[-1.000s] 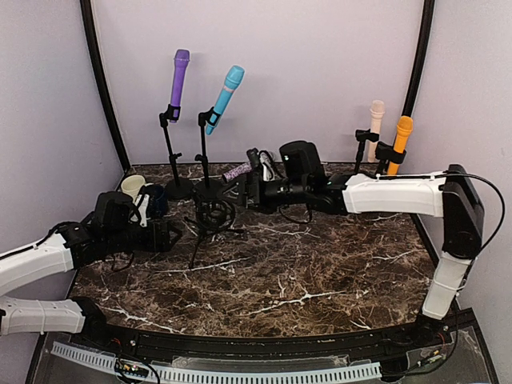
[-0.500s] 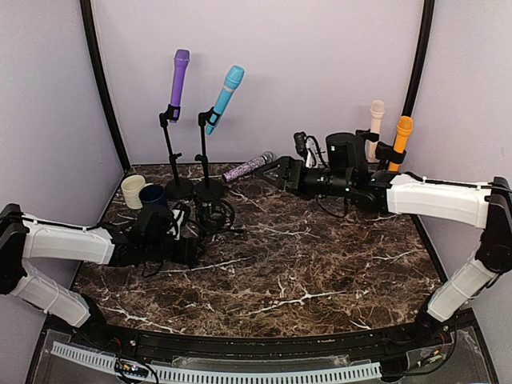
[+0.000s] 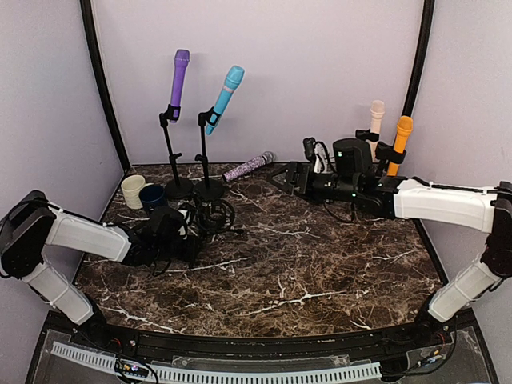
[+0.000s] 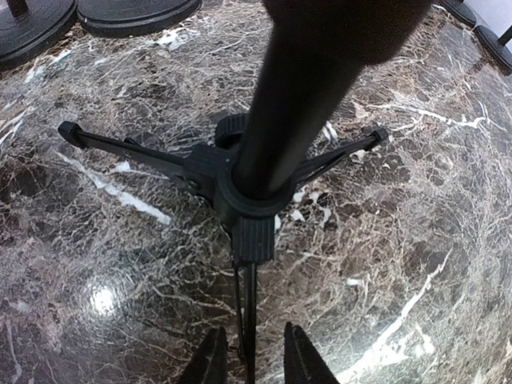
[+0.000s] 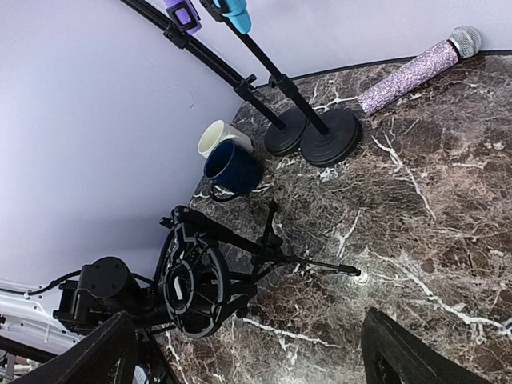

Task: Remove the microphone from the stand
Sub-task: Pick up the microphone stand at the center of the board.

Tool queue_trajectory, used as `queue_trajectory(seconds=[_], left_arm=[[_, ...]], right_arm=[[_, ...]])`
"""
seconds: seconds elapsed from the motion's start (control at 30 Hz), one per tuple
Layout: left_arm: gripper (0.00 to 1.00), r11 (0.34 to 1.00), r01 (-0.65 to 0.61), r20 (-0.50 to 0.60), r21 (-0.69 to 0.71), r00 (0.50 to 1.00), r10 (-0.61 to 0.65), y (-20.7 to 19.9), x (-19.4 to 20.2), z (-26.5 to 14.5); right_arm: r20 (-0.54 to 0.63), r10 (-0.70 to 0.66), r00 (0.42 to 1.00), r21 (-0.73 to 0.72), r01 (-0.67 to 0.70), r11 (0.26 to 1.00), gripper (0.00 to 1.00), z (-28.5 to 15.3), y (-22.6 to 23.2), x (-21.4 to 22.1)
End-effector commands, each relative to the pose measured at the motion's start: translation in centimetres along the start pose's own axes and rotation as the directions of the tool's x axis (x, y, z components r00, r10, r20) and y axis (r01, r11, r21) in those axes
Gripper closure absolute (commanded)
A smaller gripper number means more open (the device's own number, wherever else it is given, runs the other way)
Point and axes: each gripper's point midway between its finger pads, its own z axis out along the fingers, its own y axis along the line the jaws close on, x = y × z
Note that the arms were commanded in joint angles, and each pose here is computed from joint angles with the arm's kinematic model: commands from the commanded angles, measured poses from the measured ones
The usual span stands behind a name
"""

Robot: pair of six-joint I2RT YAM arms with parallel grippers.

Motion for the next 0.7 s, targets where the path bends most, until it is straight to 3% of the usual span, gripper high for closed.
queue_trajectory(seconds=[0.0, 0.13, 0.27, 0.53, 0.67], left_arm=[[0.80, 1.000, -0.013, 0.057, -0.012, 0.998, 0.014, -0.2, -1.8, -0.2], [0.87, 0.999, -0.019, 0.041, -0.027, 0.999, 0.020, 0.2, -1.0, -0.1], [0.88, 0.999, -0.038, 0.027, -0.009, 0.999, 0.038, 0.1, -0.3, -0.1], [0.81, 0.998, -0.055, 0.012, 0.017, 0.998, 0.055, -0.8, -0.7, 1.1], [0.90, 0.999, -0.032, 0.010, -0.035, 0.999, 0.032, 0.1, -0.7, 1.4]], right_arm=[[0.048, 0.001, 0.999, -0.003, -0.001, 1.000, 0.01, -0.8, 0.1, -1.1], [0.048, 0.008, 0.999, 0.006, -0.008, 1.000, 0.01, -0.8, -0.3, -1.0], [0.047, 0.009, 0.999, 0.012, -0.010, 1.000, 0.02, -0.9, -0.6, -0.8], [0.056, 0.009, 0.998, 0.025, -0.011, 1.000, 0.01, -1.2, -1.0, -0.9], [0.064, 0.007, 0.998, 0.038, -0.010, 0.999, 0.01, -1.8, -1.2, -0.9]])
